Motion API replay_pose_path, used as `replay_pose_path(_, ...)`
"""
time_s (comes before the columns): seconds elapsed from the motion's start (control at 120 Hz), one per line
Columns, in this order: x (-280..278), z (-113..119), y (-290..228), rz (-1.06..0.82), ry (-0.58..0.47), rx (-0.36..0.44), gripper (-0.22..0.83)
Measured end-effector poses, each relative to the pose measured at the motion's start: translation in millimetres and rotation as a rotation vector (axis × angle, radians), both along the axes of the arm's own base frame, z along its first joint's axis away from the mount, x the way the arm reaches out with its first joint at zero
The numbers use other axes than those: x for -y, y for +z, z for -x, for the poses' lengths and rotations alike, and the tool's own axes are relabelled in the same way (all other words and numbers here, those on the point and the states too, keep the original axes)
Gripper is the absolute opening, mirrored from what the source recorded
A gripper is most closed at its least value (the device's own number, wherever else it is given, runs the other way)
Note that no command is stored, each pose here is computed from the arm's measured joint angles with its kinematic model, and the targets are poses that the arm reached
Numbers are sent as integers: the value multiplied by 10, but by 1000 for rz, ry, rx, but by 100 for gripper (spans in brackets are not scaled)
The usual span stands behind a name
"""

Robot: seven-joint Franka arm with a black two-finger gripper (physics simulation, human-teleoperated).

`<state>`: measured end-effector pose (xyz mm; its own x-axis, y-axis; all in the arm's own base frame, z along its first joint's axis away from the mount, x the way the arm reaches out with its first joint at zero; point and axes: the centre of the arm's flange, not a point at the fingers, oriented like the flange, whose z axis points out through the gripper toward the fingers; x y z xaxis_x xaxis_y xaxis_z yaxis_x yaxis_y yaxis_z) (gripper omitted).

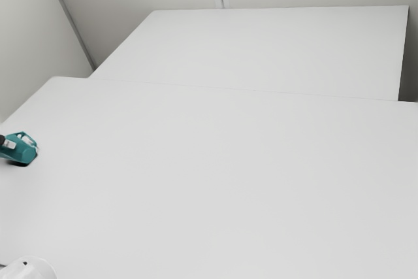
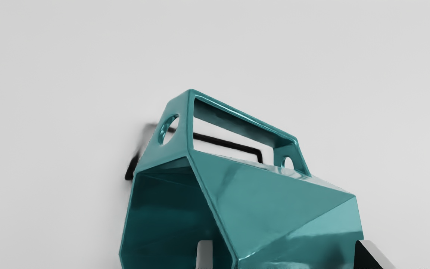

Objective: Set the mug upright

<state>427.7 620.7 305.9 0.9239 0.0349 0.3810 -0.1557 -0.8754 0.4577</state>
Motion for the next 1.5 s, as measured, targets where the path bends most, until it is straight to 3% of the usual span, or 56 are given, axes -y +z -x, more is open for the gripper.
replay_pose_path(0.325,83,-18,29,84,-1,41,0)
replay_pose_path(0.758,212,-90,126,139,-9,73,-15)
replay_pose_path(0.933,357,-177,524,96,-34,64,-16)
replay_pose_path(1.042,682,-387,833,49,-91,25,-17)
replay_pose_path(1.233,1570,-997,1406,-105,-241,-69,-17)
replay_pose_path(1.392,2572,-1318,1617,-238,-341,-161,-17)
replay_pose_path(1.5,3079,-1387,1550,-344,-346,-236,-17)
